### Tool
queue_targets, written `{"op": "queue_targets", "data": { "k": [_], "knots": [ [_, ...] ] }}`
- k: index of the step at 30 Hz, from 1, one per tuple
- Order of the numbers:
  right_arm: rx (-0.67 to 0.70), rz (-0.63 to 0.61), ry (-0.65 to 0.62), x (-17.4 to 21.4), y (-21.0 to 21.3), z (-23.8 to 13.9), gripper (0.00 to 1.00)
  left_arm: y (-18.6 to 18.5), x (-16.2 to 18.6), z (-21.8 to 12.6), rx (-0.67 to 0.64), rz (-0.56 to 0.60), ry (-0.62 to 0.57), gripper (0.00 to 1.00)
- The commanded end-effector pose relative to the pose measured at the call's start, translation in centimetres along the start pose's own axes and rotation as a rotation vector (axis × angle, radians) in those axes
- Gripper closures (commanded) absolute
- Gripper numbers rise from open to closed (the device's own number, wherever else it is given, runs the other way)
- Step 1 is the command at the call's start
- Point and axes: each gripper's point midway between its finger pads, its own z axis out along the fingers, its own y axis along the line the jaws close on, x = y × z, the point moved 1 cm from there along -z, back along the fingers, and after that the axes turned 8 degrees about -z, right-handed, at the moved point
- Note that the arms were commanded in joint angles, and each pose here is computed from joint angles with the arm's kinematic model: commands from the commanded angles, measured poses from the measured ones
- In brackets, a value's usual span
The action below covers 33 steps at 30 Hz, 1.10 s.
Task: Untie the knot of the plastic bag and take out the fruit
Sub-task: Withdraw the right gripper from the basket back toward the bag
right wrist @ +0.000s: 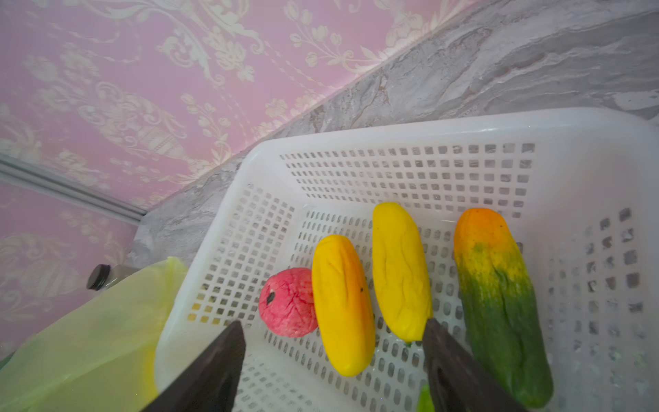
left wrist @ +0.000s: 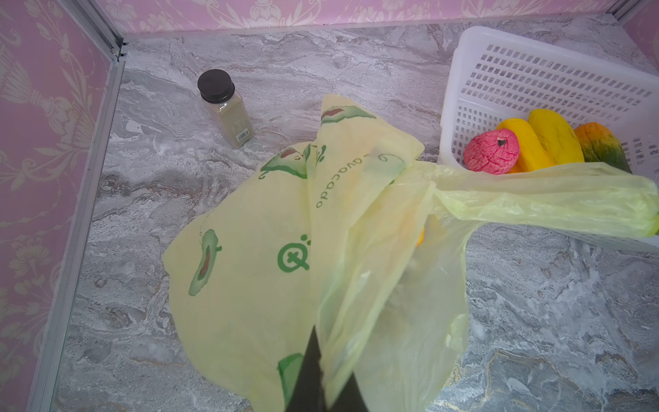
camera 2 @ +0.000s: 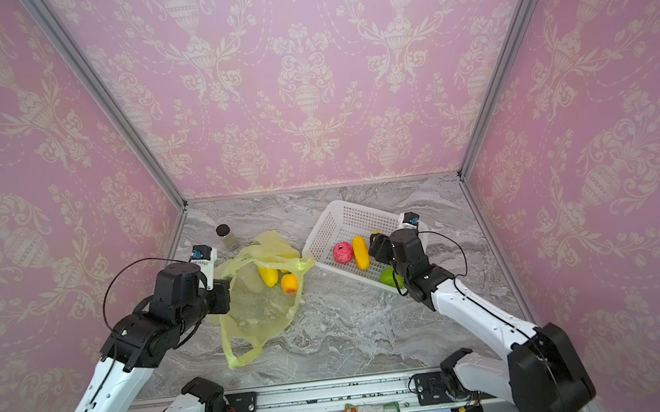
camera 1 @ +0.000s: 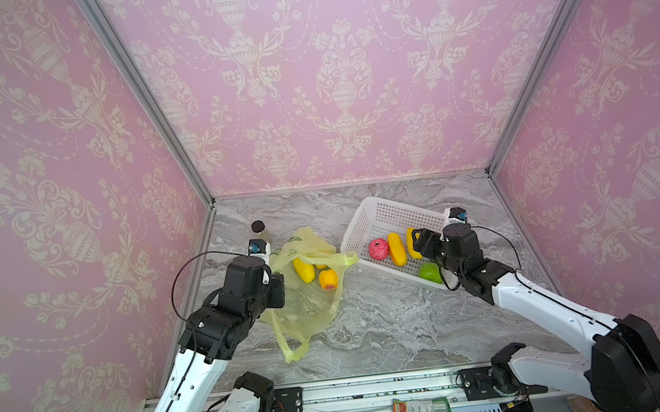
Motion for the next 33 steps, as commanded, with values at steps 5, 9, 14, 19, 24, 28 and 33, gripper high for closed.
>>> {"op": "queue_targets", "data": {
  "k": [5, 9, 14, 19, 24, 28, 33],
  "knots": [
    [-0.316, -0.277, -0.252, -0.9, 8.2, -7.2, 0.30, 0.5, 0.5, 0.3, -0.026, -0.016, 0.017, 1.00],
    [-0.526, -0.417, -0.290, 1.0, 13.4, -9.8, 0.34, 0.5, 0.5, 0.3, -0.024, -0.014, 0.021, 1.00],
    [-0.679, -0.611, -0.235, 4.7, 19.6, -10.5, 0.39, 0.4, 0.5, 0.3, -0.022, -0.013, 0.020, 1.00],
    [-0.762, -0.761, -0.124, 9.4, 24.6, -8.7, 0.43, 0.4, 0.5, 0.2, -0.018, -0.012, 0.018, 1.00],
    [-0.748, -0.820, -0.021, 13.0, 26.9, -5.1, 0.50, 0.4, 0.5, 0.2, -0.015, -0.013, 0.015, 1.00],
    [-0.723, -0.855, 0.025, 15.1, 27.9, -2.7, 0.52, 0.4, 0.5, 0.2, -0.015, -0.013, 0.015, 1.00],
    [-0.660, -0.913, 0.104, 17.8, 28.8, 0.6, 0.59, 0.3, 0.5, 0.1, -0.014, -0.011, 0.013, 1.00]
  ]
}}
